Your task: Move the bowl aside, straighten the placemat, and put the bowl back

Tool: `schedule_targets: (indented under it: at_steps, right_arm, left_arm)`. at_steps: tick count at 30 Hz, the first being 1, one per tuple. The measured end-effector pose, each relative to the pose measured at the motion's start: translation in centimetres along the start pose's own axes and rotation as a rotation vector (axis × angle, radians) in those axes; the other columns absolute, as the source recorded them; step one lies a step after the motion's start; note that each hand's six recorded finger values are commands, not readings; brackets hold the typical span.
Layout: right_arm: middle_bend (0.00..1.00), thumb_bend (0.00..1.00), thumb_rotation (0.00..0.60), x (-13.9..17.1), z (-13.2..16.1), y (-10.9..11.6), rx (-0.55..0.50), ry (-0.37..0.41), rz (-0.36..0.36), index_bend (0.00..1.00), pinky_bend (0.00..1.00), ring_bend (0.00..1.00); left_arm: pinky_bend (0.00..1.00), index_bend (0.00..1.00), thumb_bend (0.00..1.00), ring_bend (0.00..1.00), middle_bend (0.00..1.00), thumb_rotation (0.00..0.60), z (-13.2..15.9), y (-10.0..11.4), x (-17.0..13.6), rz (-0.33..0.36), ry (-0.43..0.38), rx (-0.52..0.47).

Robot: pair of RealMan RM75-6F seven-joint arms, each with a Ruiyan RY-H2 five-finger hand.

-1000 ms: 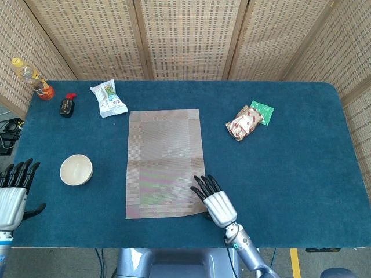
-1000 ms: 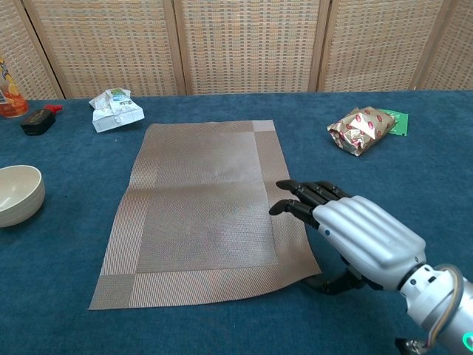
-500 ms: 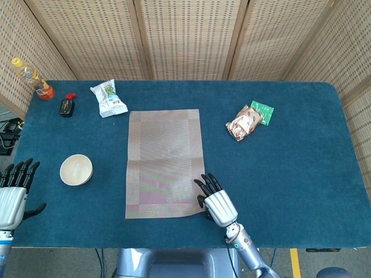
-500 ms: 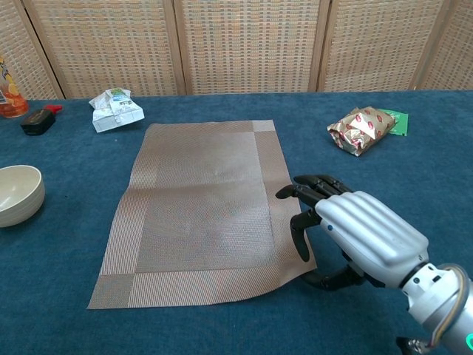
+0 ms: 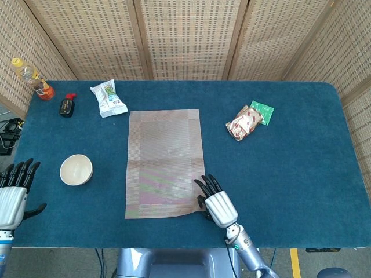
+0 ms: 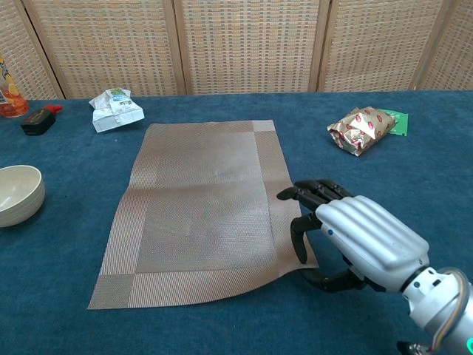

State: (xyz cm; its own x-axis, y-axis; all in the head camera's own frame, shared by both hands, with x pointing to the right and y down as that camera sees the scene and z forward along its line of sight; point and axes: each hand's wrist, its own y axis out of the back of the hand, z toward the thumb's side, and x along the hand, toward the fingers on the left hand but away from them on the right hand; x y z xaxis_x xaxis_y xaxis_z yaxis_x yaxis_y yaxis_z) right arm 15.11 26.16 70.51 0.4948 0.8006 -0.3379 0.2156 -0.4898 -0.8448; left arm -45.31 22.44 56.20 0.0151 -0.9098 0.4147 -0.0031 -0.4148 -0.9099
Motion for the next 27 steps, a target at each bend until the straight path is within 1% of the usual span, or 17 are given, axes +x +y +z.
schedule_targets:
  at_steps: [11,17,21,27]
  right_arm:
    - [0.19,0.61,0.600,0.2,0.1,0.3,0.000,0.003,-0.002,0.66,0.00,0.00]
    - [0.19,0.60,0.600,0.5,0.0,1.2,0.003,0.012,-0.020,0.67,0.00,0.00]
    - [0.19,0.60,0.600,1.1,-0.9,2.1,0.028,0.000,-0.038,0.67,0.00,0.00]
    - [0.19,0.60,0.600,3.2,-3.9,3.9,0.038,-0.061,-0.065,0.67,0.00,0.00]
  left_arm:
    - [0.00,0.00,0.08,0.00,0.00,0.600,-0.1,0.0,0.1,0.001,0.003,-0.004]
    - [0.00,0.00,0.09,0.00,0.00,0.600,0.0,-0.1,0.1,-0.003,0.000,-0.001]
    - [0.00,0.00,0.09,0.00,0.00,0.600,0.0,0.0,0.1,-0.001,0.001,0.001]
    - [0.00,0.00,0.08,0.00,0.00,0.600,0.3,0.0,0.0,0.002,-0.006,0.006]
